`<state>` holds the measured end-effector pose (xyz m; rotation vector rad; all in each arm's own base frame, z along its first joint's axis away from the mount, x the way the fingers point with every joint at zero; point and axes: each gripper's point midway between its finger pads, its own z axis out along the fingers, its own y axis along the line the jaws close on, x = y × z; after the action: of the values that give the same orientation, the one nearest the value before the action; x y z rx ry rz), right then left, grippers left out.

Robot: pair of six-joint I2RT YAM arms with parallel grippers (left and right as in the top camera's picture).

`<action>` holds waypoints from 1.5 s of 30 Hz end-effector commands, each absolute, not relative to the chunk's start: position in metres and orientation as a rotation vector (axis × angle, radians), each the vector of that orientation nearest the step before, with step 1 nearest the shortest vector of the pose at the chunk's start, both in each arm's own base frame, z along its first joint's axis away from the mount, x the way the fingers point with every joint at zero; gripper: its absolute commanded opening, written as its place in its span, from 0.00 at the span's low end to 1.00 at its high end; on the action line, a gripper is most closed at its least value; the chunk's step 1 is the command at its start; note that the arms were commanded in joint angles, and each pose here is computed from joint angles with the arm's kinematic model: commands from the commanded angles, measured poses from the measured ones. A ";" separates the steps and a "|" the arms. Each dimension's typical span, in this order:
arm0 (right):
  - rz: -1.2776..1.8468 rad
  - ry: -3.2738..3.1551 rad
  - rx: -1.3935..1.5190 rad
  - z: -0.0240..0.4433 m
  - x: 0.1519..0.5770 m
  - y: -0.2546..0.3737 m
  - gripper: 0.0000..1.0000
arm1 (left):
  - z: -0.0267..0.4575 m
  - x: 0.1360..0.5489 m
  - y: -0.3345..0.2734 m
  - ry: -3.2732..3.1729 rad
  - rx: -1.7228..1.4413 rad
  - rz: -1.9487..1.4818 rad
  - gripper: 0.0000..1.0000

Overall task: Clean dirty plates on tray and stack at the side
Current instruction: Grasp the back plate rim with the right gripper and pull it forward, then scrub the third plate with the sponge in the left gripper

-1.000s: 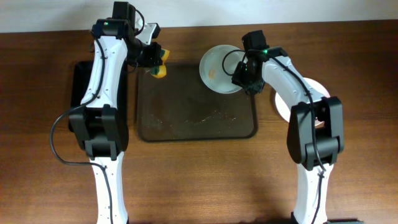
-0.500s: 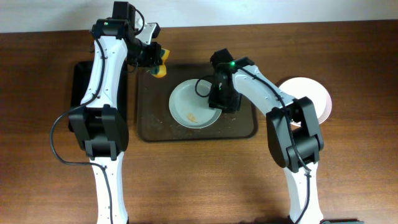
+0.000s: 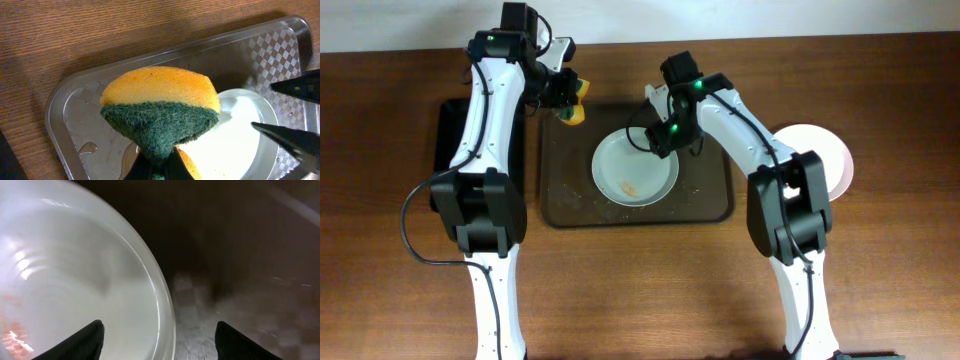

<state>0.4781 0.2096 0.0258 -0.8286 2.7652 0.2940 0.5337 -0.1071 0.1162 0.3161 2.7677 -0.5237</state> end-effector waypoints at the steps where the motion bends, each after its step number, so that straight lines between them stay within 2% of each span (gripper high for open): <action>1: 0.284 2.757 -0.884 0.018 0.480 0.207 0.73 | 0.121 0.535 -0.108 2.757 0.312 -0.519 0.01; 4: 0.291 2.768 -0.879 0.017 0.478 0.207 0.55 | 0.121 0.536 -0.108 2.754 0.313 -0.519 0.01; 5: 0.307 2.783 -0.853 0.017 0.476 0.208 0.26 | 0.121 0.535 -0.108 2.755 0.313 -0.519 0.01; 6: 0.320 2.805 -0.809 0.017 0.474 0.208 0.11 | 0.121 0.535 -0.108 2.755 0.313 -0.519 0.01; 7: 0.337 2.837 -0.755 0.017 0.471 0.208 0.04 | 0.121 0.535 -0.108 2.755 0.313 -0.519 0.01; 9: 0.373 2.912 -0.620 0.016 0.463 0.208 0.04 | 0.121 0.535 -0.108 2.755 0.313 -0.518 0.01; 11: 0.389 3.004 -0.331 0.015 0.458 0.206 0.04 | 0.121 0.536 -0.108 2.754 0.313 -0.518 0.01; 12: 0.393 3.044 -0.163 0.014 0.455 0.205 0.04 | 0.121 0.536 -0.108 2.754 0.313 -0.518 0.01; 13: 0.390 3.102 0.166 0.013 0.448 0.202 0.04 | 0.121 0.536 -0.108 2.754 0.313 -0.518 0.01; 14: 0.383 3.116 0.371 0.012 0.444 0.202 0.04 | 0.121 0.536 -0.108 2.754 0.313 -0.518 0.01; 16: 0.384 3.107 0.500 0.012 0.443 0.205 0.04 | 0.121 0.535 -0.108 2.755 0.313 -0.518 0.01; 19: 0.387 3.103 0.494 0.013 0.443 0.208 0.07 | 0.121 0.536 -0.108 2.754 0.313 -0.518 0.01; 20: 0.409 3.076 0.449 0.014 0.451 0.210 0.25 | 0.121 0.535 -0.108 2.755 0.313 -0.518 0.01; 21: 0.424 3.054 0.378 0.015 0.457 0.212 0.30 | 0.121 0.535 -0.108 2.755 0.313 -0.518 0.01; 23: 0.452 2.991 0.214 0.018 0.472 0.217 0.34 | 0.121 0.535 -0.108 2.755 0.313 -0.518 0.01; 25: 0.408 2.955 0.192 0.018 0.480 0.215 0.30 | 0.121 0.535 -0.108 2.755 0.313 -0.518 0.01; 27: 0.372 2.959 0.181 0.015 0.477 0.216 0.17 | 0.121 0.535 -0.108 2.758 0.312 -0.519 0.01; 33: 0.302 3.055 0.188 -0.008 0.458 0.211 0.15 | 0.120 0.532 -0.108 2.769 0.311 -0.522 0.01; 34: 0.302 3.055 0.189 -0.008 0.458 0.211 0.06 | 0.120 0.531 -0.108 2.773 0.310 -0.522 0.01; 35: 0.303 3.054 0.190 -0.008 0.458 0.211 0.04 | 0.119 0.528 -0.107 2.786 0.308 -0.525 0.01; 41: 0.308 3.048 0.298 -0.008 0.459 0.210 0.04 | 0.105 0.505 -0.123 2.881 0.331 -0.548 0.01; 45: 0.306 3.045 0.327 -0.008 0.460 0.210 0.04 | 0.052 0.495 -0.148 2.959 0.289 -0.432 0.01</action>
<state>0.4632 0.2169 0.0078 0.2781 3.0232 0.3875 0.5069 -0.1373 0.0787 0.3219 2.8991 -0.4996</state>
